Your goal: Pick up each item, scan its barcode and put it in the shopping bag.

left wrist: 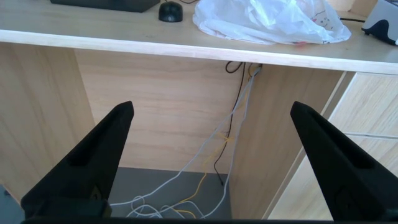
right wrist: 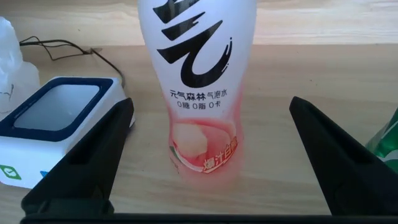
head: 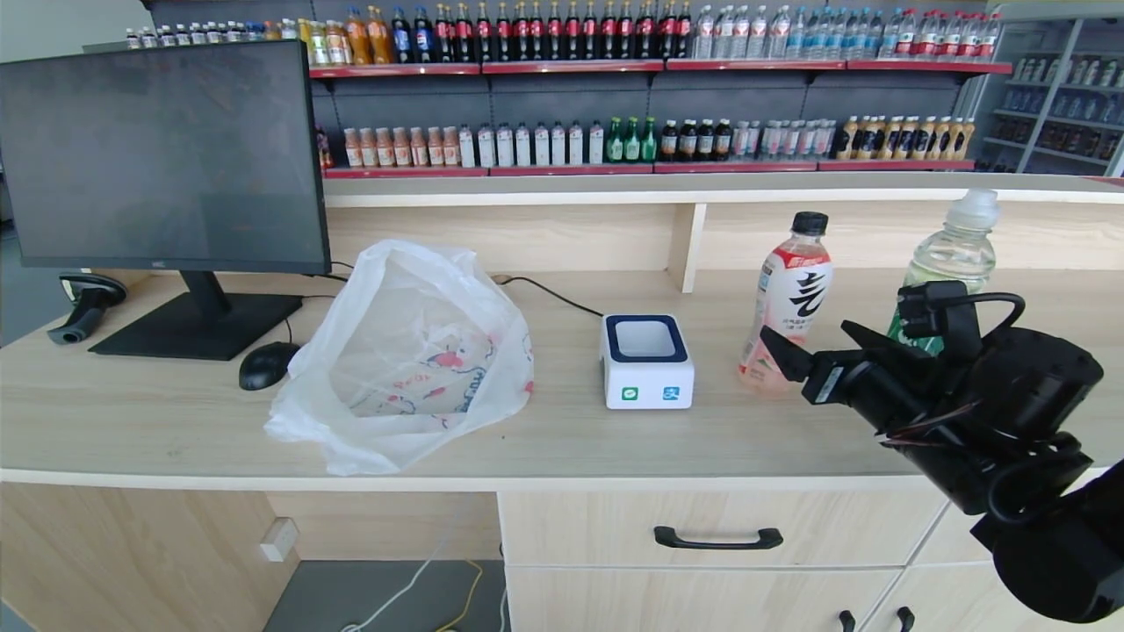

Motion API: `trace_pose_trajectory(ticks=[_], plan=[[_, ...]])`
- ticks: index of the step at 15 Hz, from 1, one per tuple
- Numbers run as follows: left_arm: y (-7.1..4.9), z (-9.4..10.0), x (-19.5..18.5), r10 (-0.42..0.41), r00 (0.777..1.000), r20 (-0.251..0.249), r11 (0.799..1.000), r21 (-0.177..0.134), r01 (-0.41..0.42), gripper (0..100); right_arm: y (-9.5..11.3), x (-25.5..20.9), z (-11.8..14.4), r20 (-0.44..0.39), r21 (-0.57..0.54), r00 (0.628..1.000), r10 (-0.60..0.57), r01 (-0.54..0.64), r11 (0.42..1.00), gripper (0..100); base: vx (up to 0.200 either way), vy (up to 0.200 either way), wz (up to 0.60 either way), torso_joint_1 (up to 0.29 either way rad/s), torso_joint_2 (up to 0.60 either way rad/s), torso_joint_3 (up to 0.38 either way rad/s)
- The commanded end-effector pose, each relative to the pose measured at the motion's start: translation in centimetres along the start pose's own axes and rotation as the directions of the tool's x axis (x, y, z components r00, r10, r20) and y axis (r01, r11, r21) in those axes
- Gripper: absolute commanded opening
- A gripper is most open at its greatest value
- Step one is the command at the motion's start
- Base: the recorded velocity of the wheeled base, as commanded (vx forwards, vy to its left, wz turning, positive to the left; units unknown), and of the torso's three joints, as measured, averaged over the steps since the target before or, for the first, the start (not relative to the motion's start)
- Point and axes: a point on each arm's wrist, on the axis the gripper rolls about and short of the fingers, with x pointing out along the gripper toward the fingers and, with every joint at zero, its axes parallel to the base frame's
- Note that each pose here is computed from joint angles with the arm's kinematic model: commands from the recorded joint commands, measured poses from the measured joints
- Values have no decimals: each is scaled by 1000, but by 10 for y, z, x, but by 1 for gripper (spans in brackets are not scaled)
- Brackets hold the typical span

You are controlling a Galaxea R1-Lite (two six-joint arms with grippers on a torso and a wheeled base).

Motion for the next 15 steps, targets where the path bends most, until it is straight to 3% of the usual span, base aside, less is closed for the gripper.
trace_pose_trajectory(ticks=[1,5,15], plan=[[0,0,0,1,1000,-1,1000,0,-1,100,-6,4,-4,-7,-2,1000,-21,21,1000,100,0,0,0,0,0,0],[0,0,0,1,1000,1,1000,0,-1,100,-18,18,-7,4,-2,998,-56,56,998,100,0,0,0,0,0,0],[0,0,0,1,1000,1,1000,0,-1,100,2,36,-11,26,15,1000,2,-2,1000,100,0,0,0,0,0,0]])
